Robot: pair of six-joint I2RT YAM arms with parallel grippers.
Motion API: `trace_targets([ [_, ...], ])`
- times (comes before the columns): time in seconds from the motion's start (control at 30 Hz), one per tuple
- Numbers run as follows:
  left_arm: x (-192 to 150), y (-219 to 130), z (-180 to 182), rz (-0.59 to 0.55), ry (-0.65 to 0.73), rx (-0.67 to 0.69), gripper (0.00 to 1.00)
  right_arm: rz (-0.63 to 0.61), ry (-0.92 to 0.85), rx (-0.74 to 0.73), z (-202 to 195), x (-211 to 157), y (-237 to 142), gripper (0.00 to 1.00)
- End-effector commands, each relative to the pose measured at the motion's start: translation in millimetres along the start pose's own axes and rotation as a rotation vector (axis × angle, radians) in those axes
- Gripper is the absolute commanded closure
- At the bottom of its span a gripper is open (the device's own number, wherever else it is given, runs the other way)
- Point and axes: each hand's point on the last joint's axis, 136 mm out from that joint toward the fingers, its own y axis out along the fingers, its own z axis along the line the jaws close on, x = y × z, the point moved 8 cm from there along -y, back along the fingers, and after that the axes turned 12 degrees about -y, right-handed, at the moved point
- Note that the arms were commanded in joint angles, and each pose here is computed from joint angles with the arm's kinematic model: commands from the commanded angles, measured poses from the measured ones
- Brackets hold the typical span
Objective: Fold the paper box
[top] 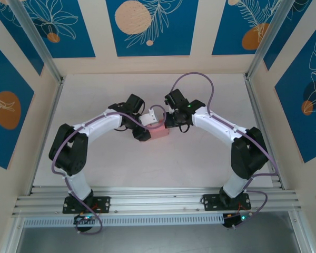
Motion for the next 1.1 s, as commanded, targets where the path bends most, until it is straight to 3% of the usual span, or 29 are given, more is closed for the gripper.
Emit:
trace_targets([
  [0.0,0.3,-10.3,-5.3,-0.055,-0.003,-0.01,0.29,0.136,-0.006,-0.061,-5.2,-25.1,10.7,0.99],
  [0.27,9.4,-44.2,-9.8,-0.199,-0.028,0.037,0.12,0.141,-0.01,-0.066,-1.5,-24.5,8.3,0.99],
  [0.43,8.7,-68.4,-18.6,-0.276,-0.083,0.051,0.12,0.143,-0.012,-0.063,1.0,-21.2,7.3,0.99],
  [0.57,2.6,-89.5,-16.5,-0.294,-0.22,0.156,0.23,0.147,-0.016,-0.066,2.9,-18.6,7.3,0.99],
  [0.7,-11.9,-103.4,-13.6,-0.216,-0.359,0.259,0.32,0.147,-0.023,-0.059,6.9,-16.6,6.6,0.99],
  [0.93,-33.8,-104.8,-16.0,-0.079,-0.473,0.298,0.48,0.154,-0.036,-0.066,10.9,-15.5,7.6,0.99],
  [1.07,-33.9,-101.5,-17.1,-0.077,-0.504,0.276,0.52,0.157,-0.039,-0.062,12.6,-14.7,8.4,0.99],
])
